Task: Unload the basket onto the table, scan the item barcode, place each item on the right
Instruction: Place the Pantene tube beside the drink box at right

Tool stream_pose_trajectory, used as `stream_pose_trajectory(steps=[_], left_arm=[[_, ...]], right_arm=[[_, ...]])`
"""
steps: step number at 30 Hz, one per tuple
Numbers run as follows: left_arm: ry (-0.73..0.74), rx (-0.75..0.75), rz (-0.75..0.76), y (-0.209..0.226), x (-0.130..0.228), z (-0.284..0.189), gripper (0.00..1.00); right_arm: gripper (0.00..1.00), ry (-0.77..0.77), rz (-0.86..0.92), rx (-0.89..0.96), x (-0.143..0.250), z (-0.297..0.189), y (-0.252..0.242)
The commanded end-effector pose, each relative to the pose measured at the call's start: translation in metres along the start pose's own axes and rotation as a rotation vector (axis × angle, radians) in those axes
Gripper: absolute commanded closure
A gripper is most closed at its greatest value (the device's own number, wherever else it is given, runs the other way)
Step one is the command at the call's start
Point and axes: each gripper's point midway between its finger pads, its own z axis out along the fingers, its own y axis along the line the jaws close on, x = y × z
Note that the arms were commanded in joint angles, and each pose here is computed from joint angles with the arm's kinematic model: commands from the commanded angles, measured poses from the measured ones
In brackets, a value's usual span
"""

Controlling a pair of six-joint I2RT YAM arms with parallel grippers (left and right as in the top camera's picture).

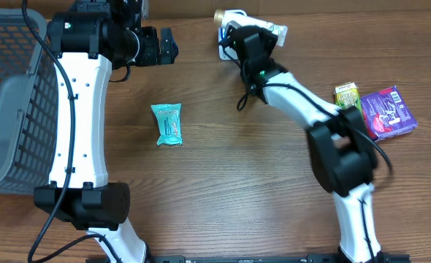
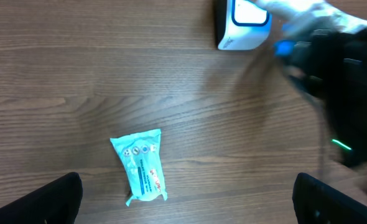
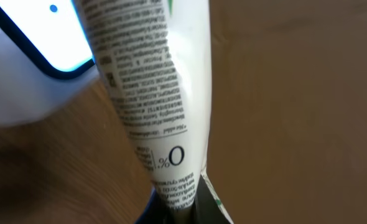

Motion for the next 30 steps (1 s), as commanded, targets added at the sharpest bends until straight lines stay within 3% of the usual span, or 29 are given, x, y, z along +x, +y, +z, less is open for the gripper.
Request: stream_pose_trajectory(steps=[1,4,6,8,13,19,25,29,30], left_arm=[[-0.013,0.01,0.023,-0.005,-0.002,-0.004,0.0],[-0.013,0.01,0.023,-0.005,-0.002,-0.004,0.01],[-0.013,0.01,0.023,-0.005,-0.002,-0.004,0.0],[-0.013,0.01,0.023,-0.005,-0.002,-0.004,0.01],[-0.013,0.01,0.023,-0.005,-0.002,-0.004,0.0],[-0.013,0.01,0.023,-0.005,-0.002,-0.004,0.0],[-0.013,0.01,0.023,-0.005,-0.002,-0.004,0.0],[-0.013,0.01,0.023,-0.005,-0.002,-0.004,0.01],[-0.013,0.01,0.023,-0.005,-0.002,-0.004,0.01]], right_arm=[[0.96,-0.19,0.543,0.04,-0.027,-0.116,-0.137],[0.96,-0.226,0.758,-0.267,-0.018,-0.171,-0.126],[0.96,-0.17,0.884,-0.444,0.001,-0.194,-0.115],[0.96,-0.02,1.007,-0.57,0.034,-0.204,-0.098],[0.96,0.407,1.216,-0.598,0.116,-0.187,-0.052],[0.96,0.688,1.212,-0.59,0.188,-0.145,0.023],[0.96,0.726,1.059,-0.621,0.229,-0.117,0.078],[0.96,0.807,0.997,-0.508,0.264,-0.115,0.076],[0.76,0.828,0.988,-0.469,0.273,-0.114,0.071]])
